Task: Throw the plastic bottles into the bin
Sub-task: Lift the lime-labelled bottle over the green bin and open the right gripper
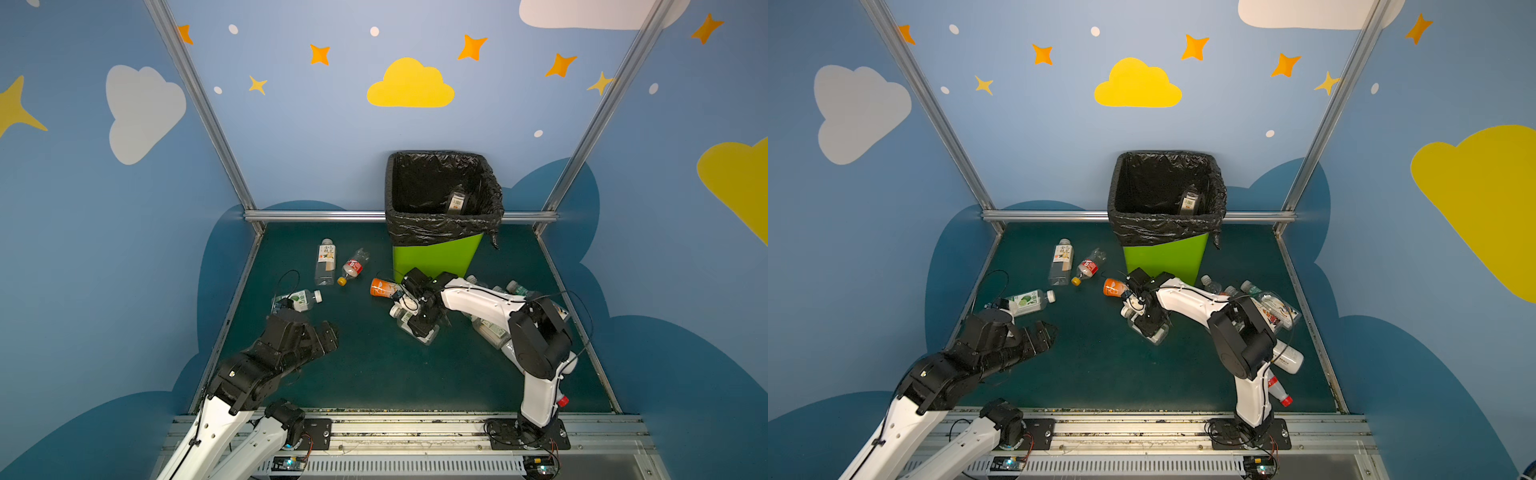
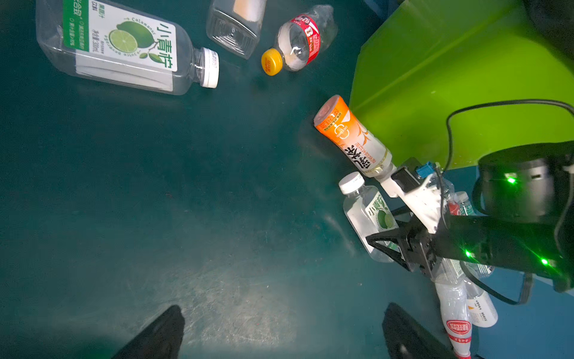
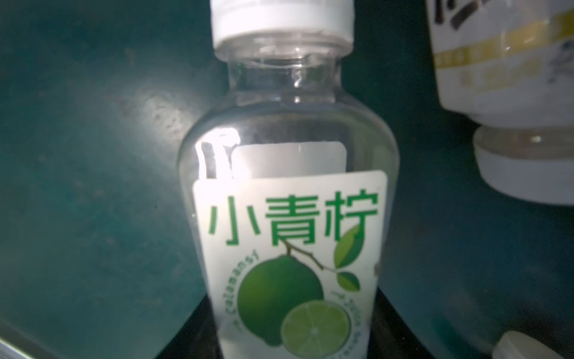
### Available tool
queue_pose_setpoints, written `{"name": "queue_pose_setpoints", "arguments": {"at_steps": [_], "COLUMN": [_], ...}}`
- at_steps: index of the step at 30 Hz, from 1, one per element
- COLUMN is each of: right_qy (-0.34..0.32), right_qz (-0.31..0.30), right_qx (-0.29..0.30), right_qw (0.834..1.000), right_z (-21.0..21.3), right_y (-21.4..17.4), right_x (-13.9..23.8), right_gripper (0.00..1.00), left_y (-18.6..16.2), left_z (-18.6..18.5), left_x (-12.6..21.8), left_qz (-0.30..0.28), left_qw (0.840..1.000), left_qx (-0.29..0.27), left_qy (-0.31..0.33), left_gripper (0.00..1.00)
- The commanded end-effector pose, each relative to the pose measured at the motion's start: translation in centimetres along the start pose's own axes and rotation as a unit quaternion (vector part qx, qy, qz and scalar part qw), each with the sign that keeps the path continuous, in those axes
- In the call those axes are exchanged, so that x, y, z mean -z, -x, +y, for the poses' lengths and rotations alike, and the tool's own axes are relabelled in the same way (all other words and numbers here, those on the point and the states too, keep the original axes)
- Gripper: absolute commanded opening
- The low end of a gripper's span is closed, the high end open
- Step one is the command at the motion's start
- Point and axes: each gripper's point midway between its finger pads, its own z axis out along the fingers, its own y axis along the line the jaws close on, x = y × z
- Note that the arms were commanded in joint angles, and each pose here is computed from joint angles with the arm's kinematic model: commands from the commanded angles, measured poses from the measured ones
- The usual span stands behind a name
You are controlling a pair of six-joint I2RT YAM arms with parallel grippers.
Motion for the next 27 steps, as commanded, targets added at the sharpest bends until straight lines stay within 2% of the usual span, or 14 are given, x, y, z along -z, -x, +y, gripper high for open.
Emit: {"name": "queue_pose_setpoints", "arguments": {"at_steps": [1,4,7,9,11,13,17,18,20,21,23,24,26,27], "right_qy": [-0.001,0.014,0.059,0.085,0.071,0.049,-0.052,-0.069,-0.104,-0.12,-0.152,-0.162,-0.179,-0.175], "right_qz": [-0.037,-0.081,-0.146,-0.206,-0.285,-0.366,-0.525,-0.549,-0.575,-0.574,-0.552,-0.538,-0.503,-0.494], "right_qx": [-0.001,0.021,0.088,0.136,0.181,0.188,0.142,0.121,0.061,0.034,-0.03,-0.056,-0.112,-0.136], "right_qw": [0.999,0.996,0.984,0.965,0.938,0.91,0.837,0.824,0.809,0.809,0.819,0.825,0.838,0.841], "right_z": [1.8,4.7,9.6,12.8,14.7,14.8,10.8,9.3,4.7,2.3,-3.8,-6.3,-11.4,-13.0], "right_y": [-0.4,-0.7,-0.8,-0.3,0.8,2.3,5.7,6.4,8.3,9.1,11.4,12.0,13.1,12.9], "right_x": [4.3,8.3,13.5,17.9,23.2,28.8,40.5,42.8,46.5,47.3,47.0,46.4,43.7,42.9], "right_gripper": [0.49,0.48,0.48,0.48,0.48,0.48,0.45,0.45,0.45,0.45,0.51,0.58,0.86,0.92], "left_y": [0.6,1.0,1.6,2.3,3.1,4.2,6.5,7.0,7.9,8.3,8.8,9.1,9.4,9.5], "left_z": [0.0,-0.1,-0.2,-0.4,-0.7,-1.3,-3.1,-3.6,-4.3,-4.7,-5.6,-6.0,-6.7,-7.0], "left_x": [0.6,0.7,0.9,1.3,1.9,2.6,4.1,4.3,4.6,4.7,4.6,4.6,4.6,4.8], "left_qz": [-0.013,-0.018,-0.029,-0.04,-0.056,-0.073,-0.105,-0.106,-0.1,-0.096,-0.085,-0.083,-0.08,-0.081], "left_qw": [1.0,1.0,0.999,0.999,0.998,0.996,0.992,0.992,0.991,0.991,0.991,0.991,0.991,0.991], "left_qx": [-0.013,-0.018,-0.023,-0.027,-0.033,-0.041,-0.064,-0.073,-0.087,-0.093,-0.103,-0.106,-0.108,-0.108], "left_qy": [0.006,0.007,0.012,0.015,0.016,0.013,0.003,0.004,0.017,0.022,0.027,0.024,0.017,0.013], "left_gripper": [1.0,1.0,1.0,1.0,1.0,1.0,1.0,1.0,1.0,1.0,1.0,1.0,1.0,1.0]}}
